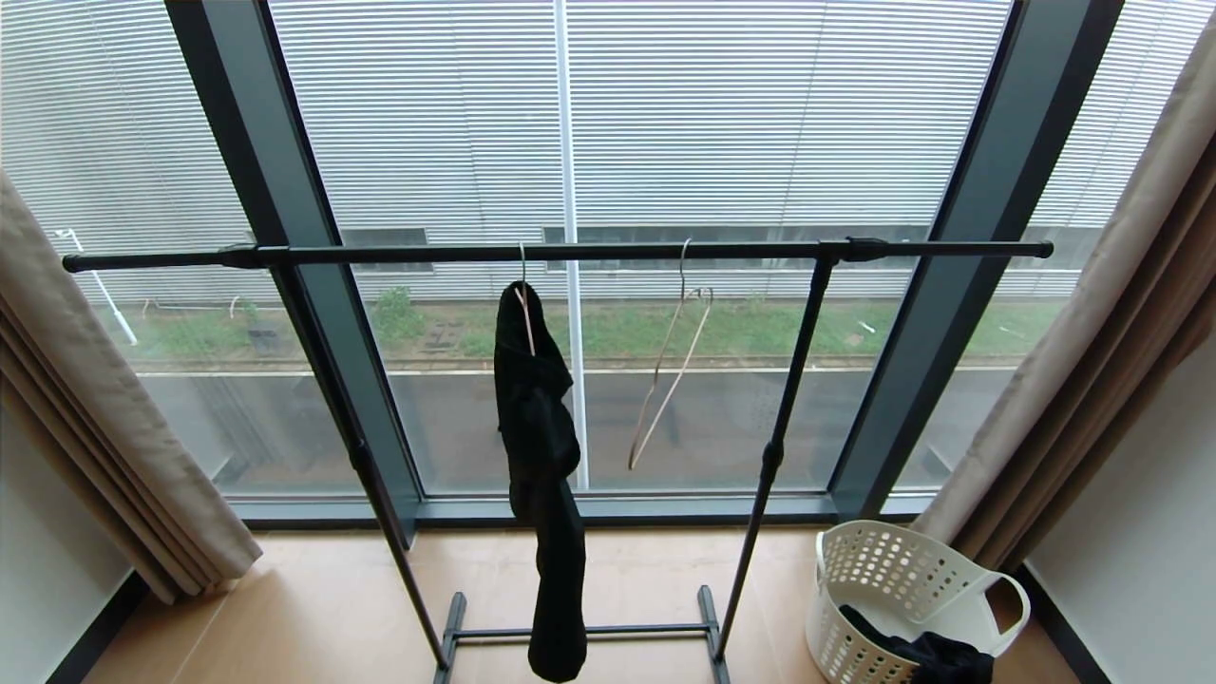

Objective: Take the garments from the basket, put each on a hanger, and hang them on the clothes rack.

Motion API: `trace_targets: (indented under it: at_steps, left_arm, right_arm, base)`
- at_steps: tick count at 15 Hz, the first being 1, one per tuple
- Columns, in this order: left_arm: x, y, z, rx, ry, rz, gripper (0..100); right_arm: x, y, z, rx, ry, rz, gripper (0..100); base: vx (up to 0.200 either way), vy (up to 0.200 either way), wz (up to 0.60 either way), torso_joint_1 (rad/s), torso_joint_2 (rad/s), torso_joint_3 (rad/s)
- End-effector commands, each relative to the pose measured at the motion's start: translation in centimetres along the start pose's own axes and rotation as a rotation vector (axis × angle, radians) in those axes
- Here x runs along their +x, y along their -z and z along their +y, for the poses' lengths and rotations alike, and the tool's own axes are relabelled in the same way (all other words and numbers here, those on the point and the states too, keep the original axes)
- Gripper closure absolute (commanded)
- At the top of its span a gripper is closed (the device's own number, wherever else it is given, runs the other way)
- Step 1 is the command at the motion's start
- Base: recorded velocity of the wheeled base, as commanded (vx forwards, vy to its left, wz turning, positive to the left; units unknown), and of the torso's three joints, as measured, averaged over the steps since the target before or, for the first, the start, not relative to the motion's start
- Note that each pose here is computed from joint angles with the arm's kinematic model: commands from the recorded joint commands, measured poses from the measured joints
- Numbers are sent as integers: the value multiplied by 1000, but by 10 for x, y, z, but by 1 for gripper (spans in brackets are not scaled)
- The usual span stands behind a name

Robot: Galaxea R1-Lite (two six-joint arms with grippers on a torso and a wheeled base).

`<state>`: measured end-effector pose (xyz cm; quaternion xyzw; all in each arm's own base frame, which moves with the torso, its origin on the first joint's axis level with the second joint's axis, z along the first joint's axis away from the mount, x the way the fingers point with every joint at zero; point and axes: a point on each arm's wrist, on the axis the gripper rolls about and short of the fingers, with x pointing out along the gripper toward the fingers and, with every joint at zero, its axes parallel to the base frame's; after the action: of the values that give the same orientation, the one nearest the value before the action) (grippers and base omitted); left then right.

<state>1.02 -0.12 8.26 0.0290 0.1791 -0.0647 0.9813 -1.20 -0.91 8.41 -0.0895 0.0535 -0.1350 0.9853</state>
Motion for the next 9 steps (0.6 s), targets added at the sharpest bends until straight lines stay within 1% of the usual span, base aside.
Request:
trace_targets:
  at_steps: [1, 2, 3, 5, 7, 8, 9]
  left_arm:
    - [-14, 9, -1, -9, -28, -111, 0]
    - [-17, 11, -1, -7, -23, -142, 0]
    - [-18, 11, -1, -10, -30, -155, 0]
    - [-23, 15, -1, -13, -46, -236, 0]
    - [-24, 15, 0, -19, -105, -243, 0]
    - [-24, 15, 0, -23, -113, -243, 0]
    - [-25, 15, -1, -27, -156, -245, 0]
  right_arm:
    - [-4, 2, -1, 49, 14, -44, 0]
    - [-4, 2, -1, 75, 11, -47, 0]
    - [-4, 2, -1, 93, 9, -47, 0]
    - [-5, 2, 1, 162, -44, -56, 0]
    - [-5, 2, 2, 174, -100, -60, 0]
    - [-5, 4, 3, 181, -122, -48, 0]
    - [-7, 7, 5, 193, -172, -33, 0]
  base:
    - [0, 0, 0, 0, 0, 0]
    - [0, 0, 0, 0, 0, 0]
    - [0, 0, 0, 0, 0, 0]
    - [0, 0, 0, 0, 0, 0]
    - [0, 0, 0, 0, 0, 0]
    - [0, 0, 0, 0, 0, 0]
    - [0, 0, 0, 0, 0, 0]
